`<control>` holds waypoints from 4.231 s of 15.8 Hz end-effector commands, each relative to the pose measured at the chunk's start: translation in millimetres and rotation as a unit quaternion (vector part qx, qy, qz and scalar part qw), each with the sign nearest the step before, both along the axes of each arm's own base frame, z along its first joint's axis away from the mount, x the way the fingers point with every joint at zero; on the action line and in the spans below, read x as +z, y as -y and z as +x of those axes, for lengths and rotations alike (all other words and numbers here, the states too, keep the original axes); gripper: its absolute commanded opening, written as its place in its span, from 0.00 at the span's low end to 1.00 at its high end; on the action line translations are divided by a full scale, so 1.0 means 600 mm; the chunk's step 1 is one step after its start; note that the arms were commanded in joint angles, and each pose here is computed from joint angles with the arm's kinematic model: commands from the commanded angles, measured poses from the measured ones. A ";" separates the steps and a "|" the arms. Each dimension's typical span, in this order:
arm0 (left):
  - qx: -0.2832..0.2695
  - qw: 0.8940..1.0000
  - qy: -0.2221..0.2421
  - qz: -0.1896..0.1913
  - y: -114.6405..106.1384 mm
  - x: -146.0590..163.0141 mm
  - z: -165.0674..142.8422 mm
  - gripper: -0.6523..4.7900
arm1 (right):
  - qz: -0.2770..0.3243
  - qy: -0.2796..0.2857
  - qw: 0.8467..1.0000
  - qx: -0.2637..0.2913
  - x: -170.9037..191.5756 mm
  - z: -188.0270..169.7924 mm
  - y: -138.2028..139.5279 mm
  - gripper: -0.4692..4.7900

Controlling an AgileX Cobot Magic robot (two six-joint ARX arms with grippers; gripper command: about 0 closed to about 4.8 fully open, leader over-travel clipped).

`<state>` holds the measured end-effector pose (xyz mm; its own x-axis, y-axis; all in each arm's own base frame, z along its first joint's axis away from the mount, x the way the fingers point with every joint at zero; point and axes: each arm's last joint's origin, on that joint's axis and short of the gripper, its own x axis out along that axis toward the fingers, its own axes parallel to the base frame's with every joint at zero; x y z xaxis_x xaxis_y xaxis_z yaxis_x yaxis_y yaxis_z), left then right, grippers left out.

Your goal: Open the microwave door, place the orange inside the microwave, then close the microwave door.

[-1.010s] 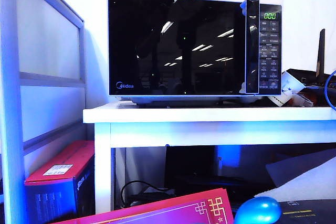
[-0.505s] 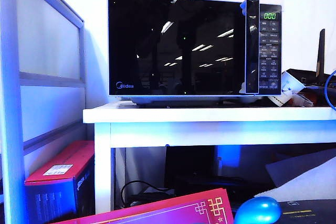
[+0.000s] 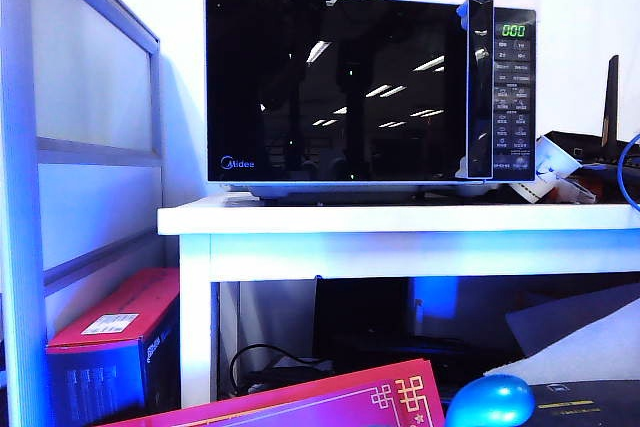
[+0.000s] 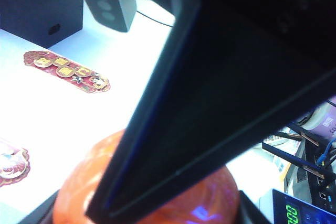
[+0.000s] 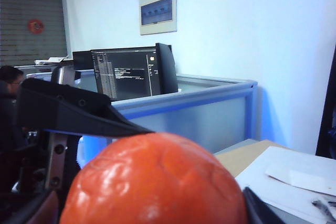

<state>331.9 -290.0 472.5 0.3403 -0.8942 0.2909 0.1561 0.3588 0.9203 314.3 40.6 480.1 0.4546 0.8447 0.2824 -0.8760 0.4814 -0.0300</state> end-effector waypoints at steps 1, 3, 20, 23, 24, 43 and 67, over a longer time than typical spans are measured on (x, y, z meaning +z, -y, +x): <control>0.016 1.000 0.005 -0.013 -0.006 0.009 -0.001 0.78 | 0.015 0.020 0.999 -0.032 0.012 -0.006 0.013 1.00; 0.016 1.000 0.006 -0.014 -0.006 0.009 -0.002 0.78 | 0.028 0.017 0.997 -0.065 0.012 -0.002 0.026 1.00; -0.062 0.935 -0.249 -0.245 -0.068 0.102 -0.063 0.79 | -0.091 -0.154 0.942 -0.285 -0.095 0.057 0.054 1.00; -0.056 0.920 -0.311 -0.233 -0.099 0.127 -0.099 0.79 | -0.099 -0.173 0.935 -0.293 -0.115 0.075 0.029 1.00; -0.055 0.911 -0.337 -0.232 -0.114 0.137 -0.115 0.79 | -0.102 -0.181 0.930 -0.303 -0.123 0.082 0.022 1.00; -0.044 0.884 -0.416 -0.208 -0.187 0.172 -0.194 0.80 | -0.100 -0.194 0.882 -0.417 -0.218 0.169 -0.022 0.89; -0.040 0.882 -0.422 -0.203 -0.186 0.169 -0.194 0.79 | -0.097 -0.187 0.887 -0.412 -0.205 0.161 -0.022 0.56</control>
